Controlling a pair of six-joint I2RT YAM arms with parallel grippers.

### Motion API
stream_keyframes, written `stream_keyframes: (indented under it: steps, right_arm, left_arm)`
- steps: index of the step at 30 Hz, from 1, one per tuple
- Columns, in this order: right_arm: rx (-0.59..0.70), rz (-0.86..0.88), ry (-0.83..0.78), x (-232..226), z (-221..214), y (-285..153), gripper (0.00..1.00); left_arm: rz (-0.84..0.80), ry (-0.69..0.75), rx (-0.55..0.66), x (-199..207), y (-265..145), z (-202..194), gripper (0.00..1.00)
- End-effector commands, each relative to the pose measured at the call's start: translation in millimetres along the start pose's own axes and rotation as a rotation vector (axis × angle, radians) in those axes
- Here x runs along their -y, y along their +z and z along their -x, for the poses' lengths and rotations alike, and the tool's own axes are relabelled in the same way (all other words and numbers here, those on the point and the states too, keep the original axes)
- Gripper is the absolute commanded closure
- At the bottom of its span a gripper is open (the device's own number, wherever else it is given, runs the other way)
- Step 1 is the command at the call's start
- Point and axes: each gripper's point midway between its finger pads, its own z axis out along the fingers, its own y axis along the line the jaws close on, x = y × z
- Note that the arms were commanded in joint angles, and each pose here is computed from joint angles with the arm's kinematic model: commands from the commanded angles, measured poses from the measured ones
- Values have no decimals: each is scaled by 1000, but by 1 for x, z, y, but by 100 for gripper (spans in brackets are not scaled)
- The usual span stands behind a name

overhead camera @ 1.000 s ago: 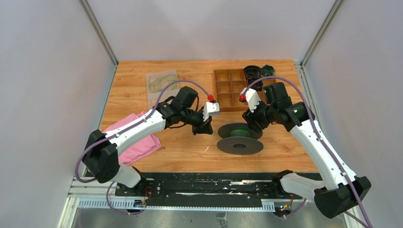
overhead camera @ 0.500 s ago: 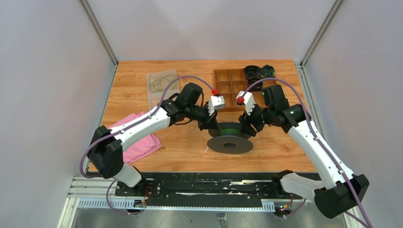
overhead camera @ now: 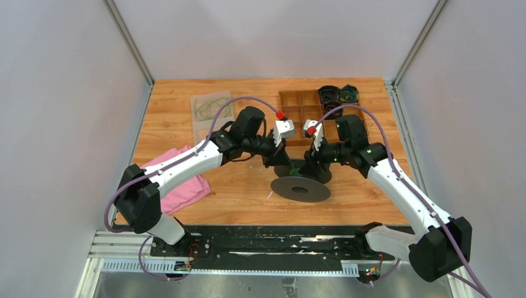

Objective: Wrap the cables
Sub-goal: Place the cable reel at the center of the board.

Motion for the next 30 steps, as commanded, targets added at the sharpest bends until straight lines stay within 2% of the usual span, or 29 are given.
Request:
stream_keyframes:
  steps: [1,8,18,30]
  right_arm:
    - [117,46,-16,-3,22,13,41]
    - [122,35,-22,-6,15,26,44]
    - [88,10,-11,-5,-4,37,55]
    - [64,-27,-97,-5,-3,38,81]
  left_arm:
    - [5,2,41,-1,4,6,100]
    - [15,-7,36,-2,8,1,100]
    - [7,-15,13,3,19,-8,99]
    - [7,-17,12,4,19,-11,100]
